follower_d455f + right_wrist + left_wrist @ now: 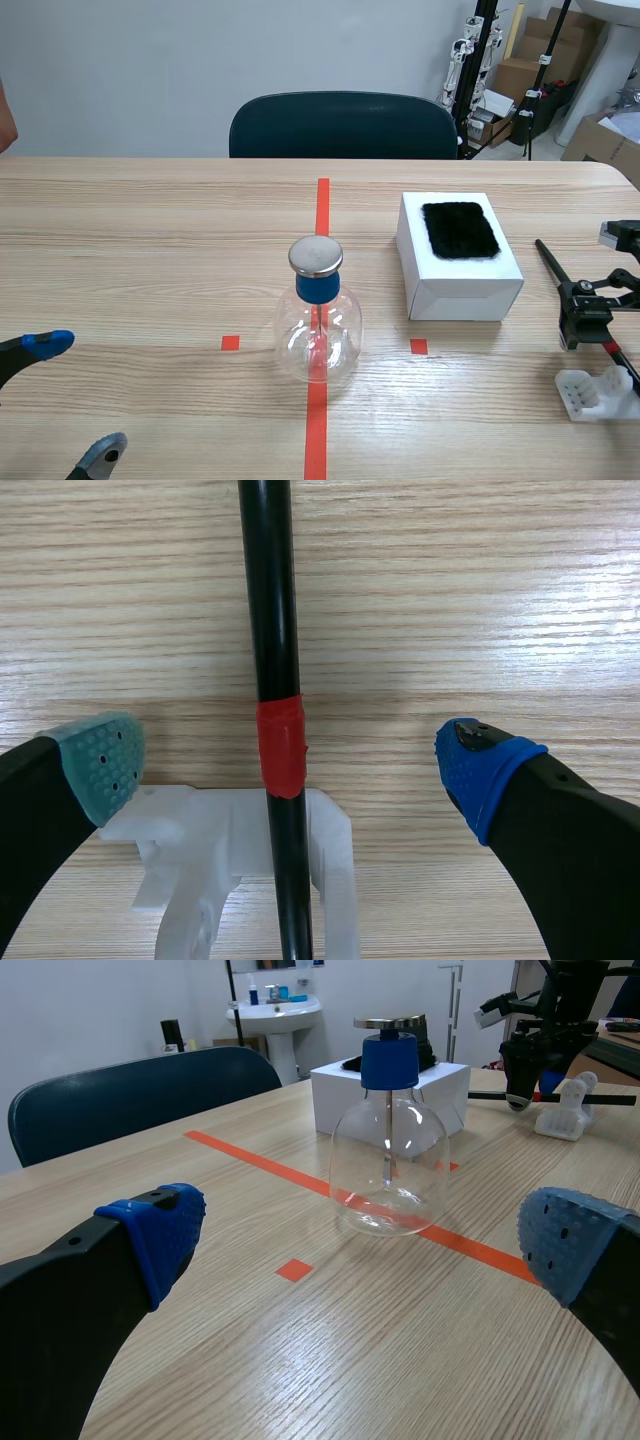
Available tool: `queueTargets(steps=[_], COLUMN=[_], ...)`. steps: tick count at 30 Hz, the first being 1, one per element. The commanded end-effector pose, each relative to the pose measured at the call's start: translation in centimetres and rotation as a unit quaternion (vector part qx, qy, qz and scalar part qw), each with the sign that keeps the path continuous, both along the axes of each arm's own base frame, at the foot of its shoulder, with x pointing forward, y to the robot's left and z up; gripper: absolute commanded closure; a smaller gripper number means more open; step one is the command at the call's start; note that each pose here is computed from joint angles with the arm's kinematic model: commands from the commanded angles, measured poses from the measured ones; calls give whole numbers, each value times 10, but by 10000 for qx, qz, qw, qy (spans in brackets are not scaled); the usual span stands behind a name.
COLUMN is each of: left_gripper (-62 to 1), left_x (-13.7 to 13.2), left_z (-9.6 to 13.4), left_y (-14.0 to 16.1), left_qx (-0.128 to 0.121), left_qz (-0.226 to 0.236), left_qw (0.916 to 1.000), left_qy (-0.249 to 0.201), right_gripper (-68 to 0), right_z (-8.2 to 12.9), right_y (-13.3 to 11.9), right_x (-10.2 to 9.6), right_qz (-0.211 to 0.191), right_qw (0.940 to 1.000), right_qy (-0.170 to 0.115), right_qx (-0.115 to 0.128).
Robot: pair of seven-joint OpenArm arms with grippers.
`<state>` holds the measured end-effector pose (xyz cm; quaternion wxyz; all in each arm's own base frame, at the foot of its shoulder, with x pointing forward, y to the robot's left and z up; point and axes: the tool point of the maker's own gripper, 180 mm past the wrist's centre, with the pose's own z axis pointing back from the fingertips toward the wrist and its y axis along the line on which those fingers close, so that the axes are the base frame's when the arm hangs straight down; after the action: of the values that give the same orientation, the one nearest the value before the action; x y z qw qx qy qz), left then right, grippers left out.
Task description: Do the electroscope experiment. pick up the black charging rod
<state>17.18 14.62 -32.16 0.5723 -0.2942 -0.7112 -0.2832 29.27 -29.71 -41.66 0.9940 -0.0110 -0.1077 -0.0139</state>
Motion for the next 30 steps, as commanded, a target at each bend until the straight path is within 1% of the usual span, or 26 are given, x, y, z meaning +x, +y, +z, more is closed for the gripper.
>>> queueTargets(steps=[1, 8, 15, 23, 25, 28, 30], left_gripper=[-623, -623, -623, -623, -623, -623, -623], left_x=[3, 3, 3, 3, 3, 3, 3], left_z=[8, 8, 8, 8, 8, 8, 8], left_y=[4, 4, 4, 4, 4, 4, 4], left_qx=[-47, -47, -47, -47, -47, -47, -47], left_qz=[28, 28, 28, 28, 28, 28, 28], left_qw=[9999, 9999, 9999, 9999, 9999, 9999, 9999], left_qy=[-139, -139, -139, -139, -139, -139, -139], right_gripper=[-590, -590, -590, -590, -568, -490, -452], right_z=[10, 10, 9, 9, 9, 9, 9], right_y=[-9, -9, -9, -9, -9, -9, -9], right_x=[7, 6, 2, 4, 4, 4, 4], right_qz=[-31, -31, -30, -29, -29, -32, -32], right_qw=[9999, 9999, 10000, 9999, 9999, 9999, 9999], right_qy=[-139, -113, -17, -59, -59, -57, -57], right_qx=[-78, -81, -93, -91, -91, -91, -91])
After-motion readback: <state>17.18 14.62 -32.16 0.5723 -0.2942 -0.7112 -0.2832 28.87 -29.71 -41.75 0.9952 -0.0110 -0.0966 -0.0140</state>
